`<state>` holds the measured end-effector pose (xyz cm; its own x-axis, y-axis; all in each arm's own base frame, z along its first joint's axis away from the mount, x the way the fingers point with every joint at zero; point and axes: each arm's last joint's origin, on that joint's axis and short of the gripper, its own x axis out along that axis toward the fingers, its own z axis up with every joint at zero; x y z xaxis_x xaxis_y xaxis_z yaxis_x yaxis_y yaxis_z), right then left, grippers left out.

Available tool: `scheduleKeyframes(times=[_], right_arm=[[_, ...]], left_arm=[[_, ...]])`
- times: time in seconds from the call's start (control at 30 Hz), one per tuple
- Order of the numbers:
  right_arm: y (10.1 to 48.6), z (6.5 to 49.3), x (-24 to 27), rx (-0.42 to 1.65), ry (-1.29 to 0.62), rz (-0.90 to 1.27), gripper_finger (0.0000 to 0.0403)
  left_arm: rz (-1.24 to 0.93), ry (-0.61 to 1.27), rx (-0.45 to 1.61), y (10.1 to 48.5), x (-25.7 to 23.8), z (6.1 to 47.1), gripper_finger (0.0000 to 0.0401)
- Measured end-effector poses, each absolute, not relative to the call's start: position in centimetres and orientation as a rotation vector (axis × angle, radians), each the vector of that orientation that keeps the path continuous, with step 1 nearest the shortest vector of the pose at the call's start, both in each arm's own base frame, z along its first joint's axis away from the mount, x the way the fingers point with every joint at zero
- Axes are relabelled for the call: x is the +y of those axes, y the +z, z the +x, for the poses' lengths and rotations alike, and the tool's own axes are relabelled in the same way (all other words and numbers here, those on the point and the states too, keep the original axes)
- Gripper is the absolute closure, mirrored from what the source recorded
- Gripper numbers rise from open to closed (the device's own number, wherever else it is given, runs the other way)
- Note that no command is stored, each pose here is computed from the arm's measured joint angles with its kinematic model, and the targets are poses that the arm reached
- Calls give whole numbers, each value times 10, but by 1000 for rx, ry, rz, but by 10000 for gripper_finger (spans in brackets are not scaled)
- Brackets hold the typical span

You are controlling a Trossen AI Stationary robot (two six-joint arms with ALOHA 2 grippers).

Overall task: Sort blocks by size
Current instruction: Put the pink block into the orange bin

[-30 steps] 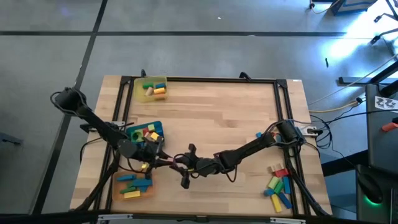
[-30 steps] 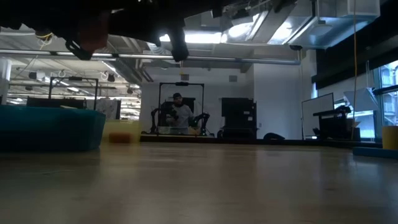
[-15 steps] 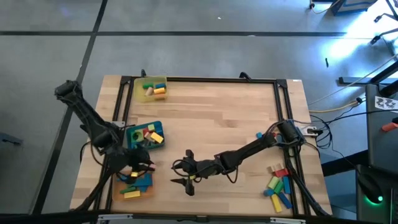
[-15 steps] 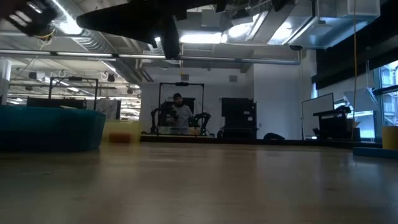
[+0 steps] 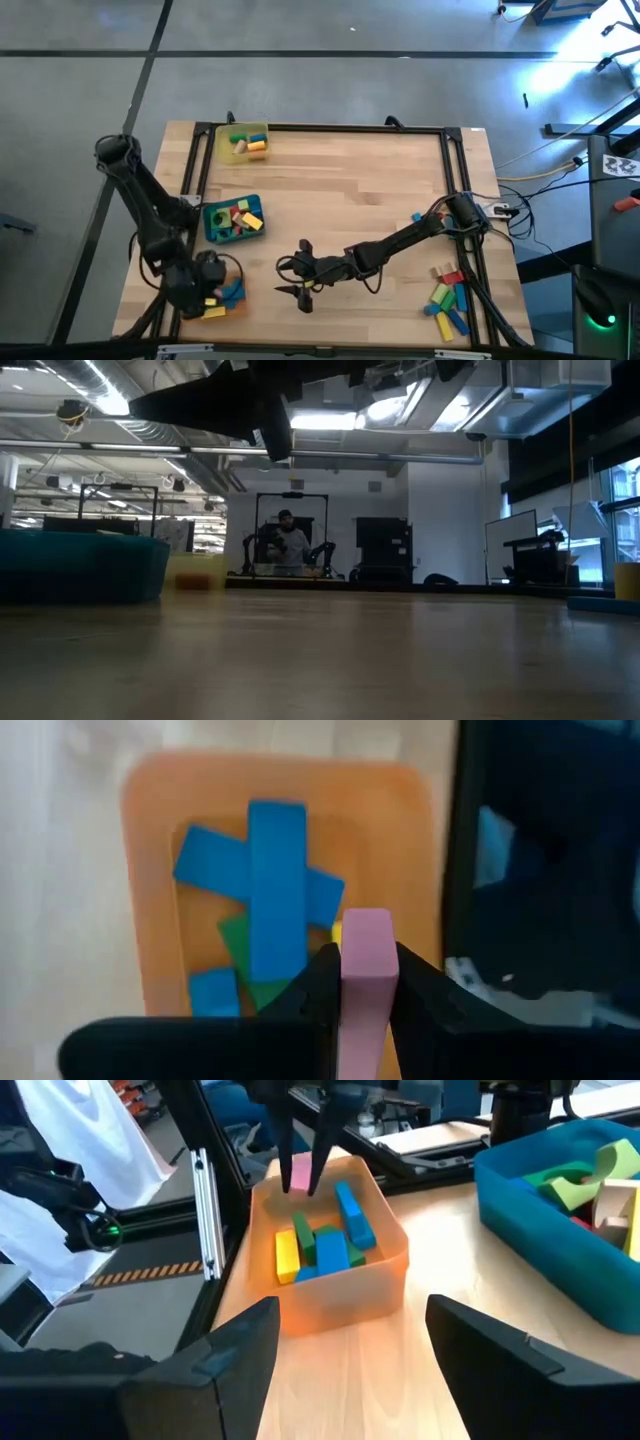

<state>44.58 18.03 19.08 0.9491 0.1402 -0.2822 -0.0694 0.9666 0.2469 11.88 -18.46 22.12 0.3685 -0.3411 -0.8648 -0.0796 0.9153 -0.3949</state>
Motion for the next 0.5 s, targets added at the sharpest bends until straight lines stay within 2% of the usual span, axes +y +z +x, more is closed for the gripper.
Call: scheduleKeyframes(times=[0.13,0.33,0.5], right_arm=[[190,446,180,305,107,237,148],[190,446,180,307,107,238,148],[190,446,180,308,106,238,148]], left_arm=[[-374,-156,1230,206,-195,124,357],[-336,-253,1176,194,-209,142,356],[-307,-212,1188,184,-208,152,347]])
